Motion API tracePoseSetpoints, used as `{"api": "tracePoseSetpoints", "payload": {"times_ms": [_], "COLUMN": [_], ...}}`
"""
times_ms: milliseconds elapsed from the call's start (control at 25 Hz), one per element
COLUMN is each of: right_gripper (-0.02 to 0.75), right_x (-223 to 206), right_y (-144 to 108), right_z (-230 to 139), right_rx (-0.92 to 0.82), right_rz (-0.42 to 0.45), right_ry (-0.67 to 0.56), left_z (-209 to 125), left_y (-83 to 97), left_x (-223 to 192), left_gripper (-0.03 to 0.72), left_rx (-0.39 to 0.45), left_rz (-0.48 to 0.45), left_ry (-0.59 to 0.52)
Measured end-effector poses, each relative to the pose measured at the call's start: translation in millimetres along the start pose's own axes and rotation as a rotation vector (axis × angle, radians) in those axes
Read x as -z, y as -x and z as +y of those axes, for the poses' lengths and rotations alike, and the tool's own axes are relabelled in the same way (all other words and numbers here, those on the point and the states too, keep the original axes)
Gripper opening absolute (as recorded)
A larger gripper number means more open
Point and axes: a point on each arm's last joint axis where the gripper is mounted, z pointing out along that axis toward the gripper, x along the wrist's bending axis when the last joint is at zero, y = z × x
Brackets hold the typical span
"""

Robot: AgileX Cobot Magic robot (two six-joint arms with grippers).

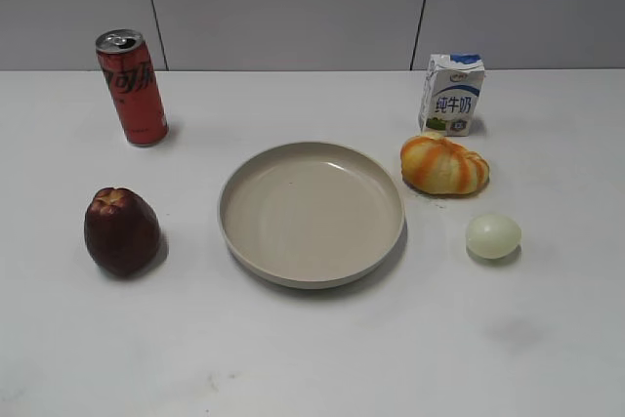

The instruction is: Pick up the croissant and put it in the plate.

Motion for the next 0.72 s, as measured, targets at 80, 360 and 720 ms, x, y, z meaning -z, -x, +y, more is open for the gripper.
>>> {"api": "tracePoseSetpoints", "payload": {"times_ms": [80,360,720], "right_gripper": [0.589,0.589,0.589], "right_x": [0,0,-2], "right_y": [0,0,1], "right_z": [0,0,20], "right_rx": [0.000,0.000,-0.005], "right_rz": [0.000,0.000,-0.005], "right_ry": [0.000,0.000,0.091], "left_z": [0,0,0], "left_y": [0.0,0.0,0.0], "left_x": [0,0,0], "left_gripper": [0.584,0.584,0.584], "left_rx": [0.000,0.000,0.000], "left_rz": [0.000,0.000,0.000], "left_ry": [0.000,0.000,0.000]}}
